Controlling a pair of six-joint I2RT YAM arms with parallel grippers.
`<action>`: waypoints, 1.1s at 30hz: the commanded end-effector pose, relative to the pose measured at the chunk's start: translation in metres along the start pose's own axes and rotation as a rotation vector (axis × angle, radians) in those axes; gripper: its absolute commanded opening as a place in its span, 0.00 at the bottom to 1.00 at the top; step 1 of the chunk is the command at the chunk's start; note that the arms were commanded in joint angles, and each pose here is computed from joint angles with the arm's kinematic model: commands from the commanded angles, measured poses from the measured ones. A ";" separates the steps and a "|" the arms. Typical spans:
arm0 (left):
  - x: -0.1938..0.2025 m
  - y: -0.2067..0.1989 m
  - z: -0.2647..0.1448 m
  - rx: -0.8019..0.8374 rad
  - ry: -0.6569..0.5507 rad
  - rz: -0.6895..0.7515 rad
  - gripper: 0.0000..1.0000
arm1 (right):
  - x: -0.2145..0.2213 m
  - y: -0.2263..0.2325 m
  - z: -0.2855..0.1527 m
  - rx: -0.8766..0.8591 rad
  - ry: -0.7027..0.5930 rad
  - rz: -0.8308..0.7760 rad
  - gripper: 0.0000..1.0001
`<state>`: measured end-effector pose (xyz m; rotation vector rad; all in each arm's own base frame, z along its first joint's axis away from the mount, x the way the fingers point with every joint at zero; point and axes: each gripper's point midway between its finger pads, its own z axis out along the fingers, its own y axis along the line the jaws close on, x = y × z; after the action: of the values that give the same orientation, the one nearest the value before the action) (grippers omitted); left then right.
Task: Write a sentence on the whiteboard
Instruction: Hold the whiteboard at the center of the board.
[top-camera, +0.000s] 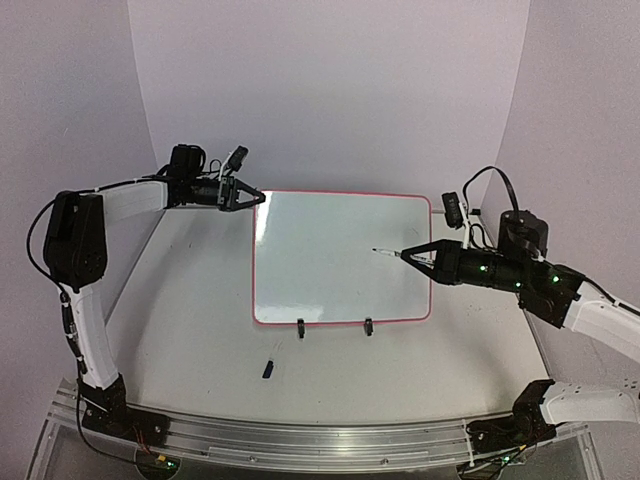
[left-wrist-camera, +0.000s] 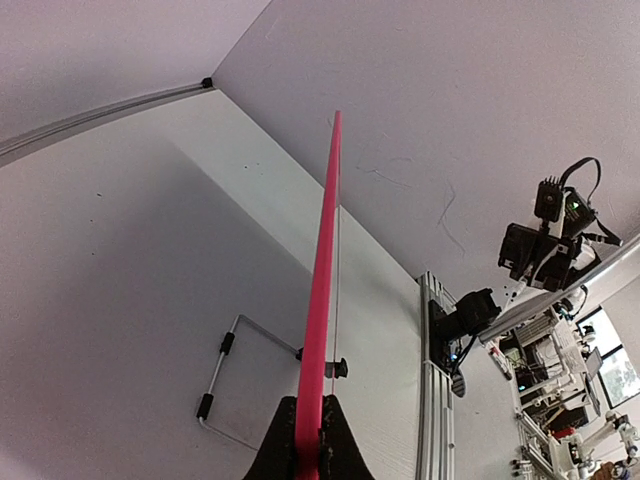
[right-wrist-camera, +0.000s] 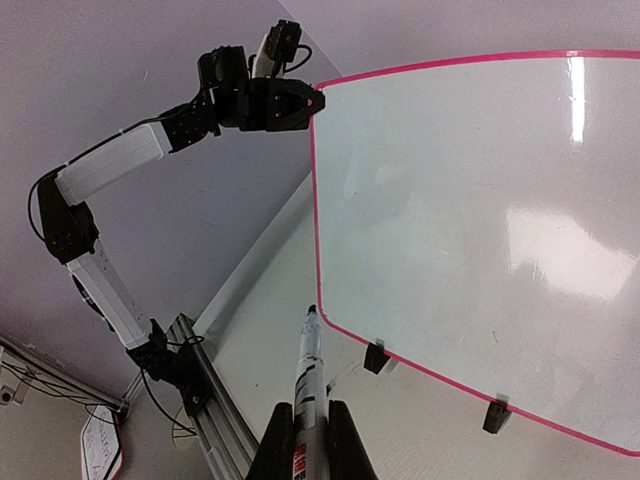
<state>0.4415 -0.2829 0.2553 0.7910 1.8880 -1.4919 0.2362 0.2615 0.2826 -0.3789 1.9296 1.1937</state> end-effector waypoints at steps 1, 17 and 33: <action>-0.002 -0.025 -0.006 0.024 -0.011 0.120 0.00 | -0.005 0.011 -0.003 -0.039 -0.026 -0.015 0.00; 0.054 -0.073 -0.034 -0.008 -0.056 0.222 0.00 | -0.001 0.015 0.001 -0.029 -0.031 -0.033 0.00; 0.077 -0.082 -0.041 -0.033 -0.034 0.211 0.00 | -0.004 0.071 0.076 -0.060 -0.129 -0.176 0.00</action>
<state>0.3381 -0.2483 0.2614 0.8625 1.7468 -1.3213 0.2169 0.3385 0.2672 -0.5209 1.8946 1.1322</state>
